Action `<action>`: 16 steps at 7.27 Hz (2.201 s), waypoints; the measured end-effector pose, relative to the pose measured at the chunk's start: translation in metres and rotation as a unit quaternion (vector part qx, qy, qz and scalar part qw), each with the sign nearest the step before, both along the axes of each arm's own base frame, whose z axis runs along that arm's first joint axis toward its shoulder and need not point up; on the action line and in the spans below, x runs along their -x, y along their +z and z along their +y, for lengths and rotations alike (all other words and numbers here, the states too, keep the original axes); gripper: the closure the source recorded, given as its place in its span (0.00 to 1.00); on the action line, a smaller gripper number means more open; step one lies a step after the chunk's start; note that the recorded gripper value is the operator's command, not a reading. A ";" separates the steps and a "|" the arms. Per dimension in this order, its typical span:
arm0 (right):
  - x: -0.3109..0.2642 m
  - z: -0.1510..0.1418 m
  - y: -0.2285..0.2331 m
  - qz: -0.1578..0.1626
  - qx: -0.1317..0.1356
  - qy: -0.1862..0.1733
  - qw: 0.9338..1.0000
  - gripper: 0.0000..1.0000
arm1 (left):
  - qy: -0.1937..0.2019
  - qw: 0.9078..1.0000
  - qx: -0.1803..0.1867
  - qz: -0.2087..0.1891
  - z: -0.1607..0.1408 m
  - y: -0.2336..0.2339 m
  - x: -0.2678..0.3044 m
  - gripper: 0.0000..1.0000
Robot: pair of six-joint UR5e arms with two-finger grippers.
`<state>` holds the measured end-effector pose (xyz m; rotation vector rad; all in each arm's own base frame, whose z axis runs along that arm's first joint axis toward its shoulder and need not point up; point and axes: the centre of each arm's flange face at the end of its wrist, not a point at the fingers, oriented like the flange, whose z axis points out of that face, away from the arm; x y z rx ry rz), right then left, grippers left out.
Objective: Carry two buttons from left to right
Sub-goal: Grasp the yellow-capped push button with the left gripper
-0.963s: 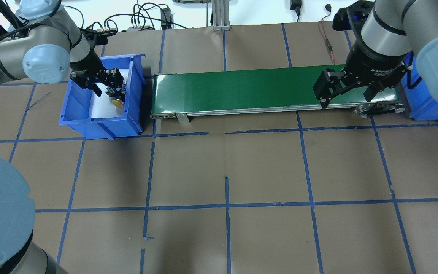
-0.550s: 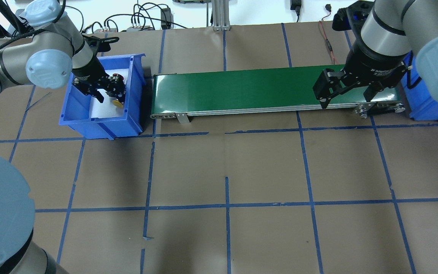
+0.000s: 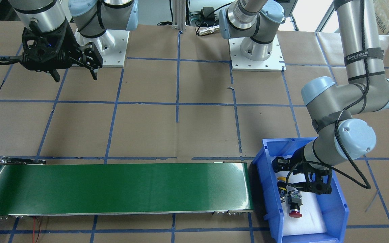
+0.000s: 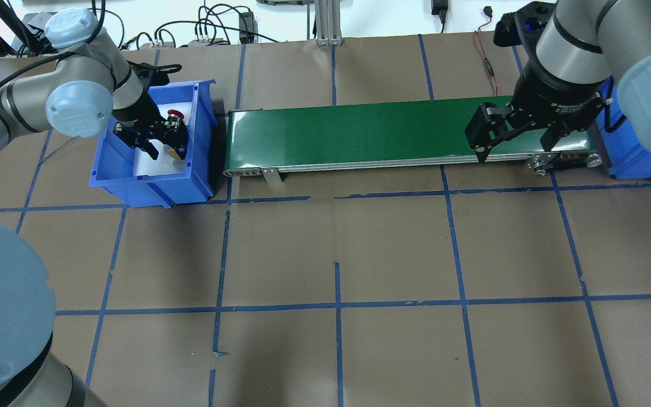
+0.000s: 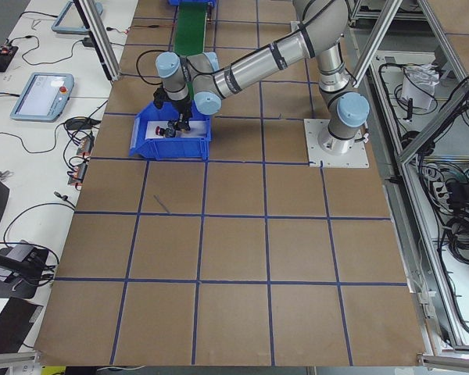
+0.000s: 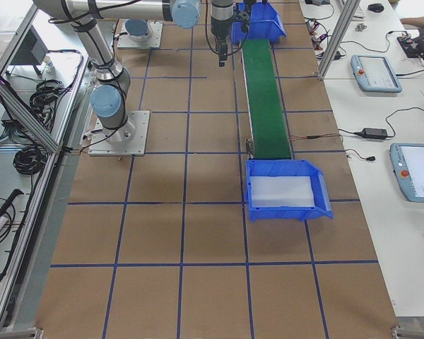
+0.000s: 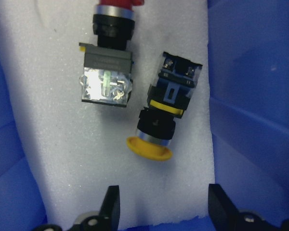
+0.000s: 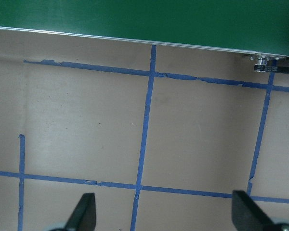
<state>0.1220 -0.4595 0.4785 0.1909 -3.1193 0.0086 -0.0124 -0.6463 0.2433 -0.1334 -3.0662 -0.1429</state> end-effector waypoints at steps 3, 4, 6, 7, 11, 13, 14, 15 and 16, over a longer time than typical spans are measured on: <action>0.000 0.000 0.000 0.000 0.000 0.000 1.000 0.00 | -0.002 1.000 0.001 0.000 -0.003 -0.003 -0.001 0.31; 0.000 0.000 0.000 0.000 0.000 0.000 1.000 0.00 | -0.002 1.000 0.000 0.000 -0.004 -0.005 -0.001 0.31; 0.000 0.000 0.000 0.000 0.000 0.000 1.000 0.00 | -0.002 1.000 0.001 0.001 -0.008 -0.006 -0.002 0.33; 0.000 0.000 0.000 0.000 0.000 0.000 1.000 0.00 | -0.003 1.000 0.002 0.001 -0.009 -0.006 -0.002 0.33; 0.000 0.000 0.000 0.000 0.000 0.000 1.000 0.00 | -0.009 1.000 0.011 0.000 -0.015 -0.009 -0.004 0.32; 0.000 0.000 0.000 0.000 0.000 0.000 1.000 0.00 | -0.009 1.000 0.014 -0.001 -0.017 -0.013 -0.004 0.32; 0.000 0.000 0.000 0.000 0.000 0.000 1.000 0.00 | -0.010 1.000 0.014 -0.001 -0.018 -0.014 -0.004 0.32; 0.000 0.000 0.000 0.000 0.000 0.000 1.000 0.00 | -0.010 1.000 0.013 0.000 -0.018 -0.016 -0.004 0.32; 0.000 0.000 0.000 0.000 0.000 0.000 1.000 0.00 | -0.010 1.000 0.012 0.000 -0.019 -0.018 -0.004 0.33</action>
